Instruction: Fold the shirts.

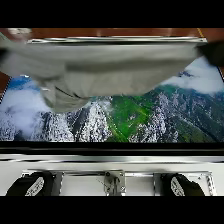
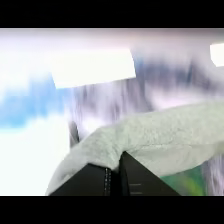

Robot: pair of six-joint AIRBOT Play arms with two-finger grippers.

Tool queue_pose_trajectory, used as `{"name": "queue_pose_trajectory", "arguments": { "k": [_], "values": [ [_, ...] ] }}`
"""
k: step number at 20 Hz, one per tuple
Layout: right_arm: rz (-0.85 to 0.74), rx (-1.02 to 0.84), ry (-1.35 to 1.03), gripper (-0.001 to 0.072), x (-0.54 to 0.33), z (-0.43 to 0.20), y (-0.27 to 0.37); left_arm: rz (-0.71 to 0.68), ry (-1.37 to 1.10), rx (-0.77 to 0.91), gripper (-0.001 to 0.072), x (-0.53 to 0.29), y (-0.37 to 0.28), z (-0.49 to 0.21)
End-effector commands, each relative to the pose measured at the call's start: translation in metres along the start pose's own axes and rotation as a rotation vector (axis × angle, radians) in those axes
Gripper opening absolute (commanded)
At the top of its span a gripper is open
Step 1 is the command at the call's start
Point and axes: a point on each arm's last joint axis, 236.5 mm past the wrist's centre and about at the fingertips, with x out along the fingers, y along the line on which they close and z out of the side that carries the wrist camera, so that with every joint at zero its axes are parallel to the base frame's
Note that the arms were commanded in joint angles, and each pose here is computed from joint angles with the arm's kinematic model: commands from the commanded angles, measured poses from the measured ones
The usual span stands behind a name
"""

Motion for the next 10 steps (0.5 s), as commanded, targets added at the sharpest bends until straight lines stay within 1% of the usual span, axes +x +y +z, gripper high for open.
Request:
{"name": "queue_pose_trajectory", "arguments": {
  "k": [1,3,5,6,8,10],
  "values": [
    [-0.065,-0.155,-0.365,0.0052,-0.117,0.11,0.087,0.038,-0.5,0.204,0.0045,-0.156,-0.083,0.132],
    [-0.102,-0.157,-0.402,0.0052,-0.148,0.116,0.103,0.024,-0.541,0.232,0.0045,-0.186,-0.105,0.136],
    [-0.156,-0.129,-0.382,0.0052,-0.161,0.107,0.1,0.06,-0.469,0.251,0.0046,-0.186,-0.101,0.119],
    [-0.192,-0.11,-0.339,0.0052,-0.161,0.097,0.093,0.1,-0.398,0.256,0.0046,-0.179,-0.089,0.105],
    [-0.259,-0.062,-0.205,0.0052,-0.154,0.067,0.071,0.155,-0.264,0.203,0.0046,-0.161,-0.065,0.077],
    [-0.279,-0.023,-0.04,0.0052,-0.14,0.032,0.056,0.21,-0.145,0.177,0.0046,-0.141,-0.038,0.049]
  ]
}}
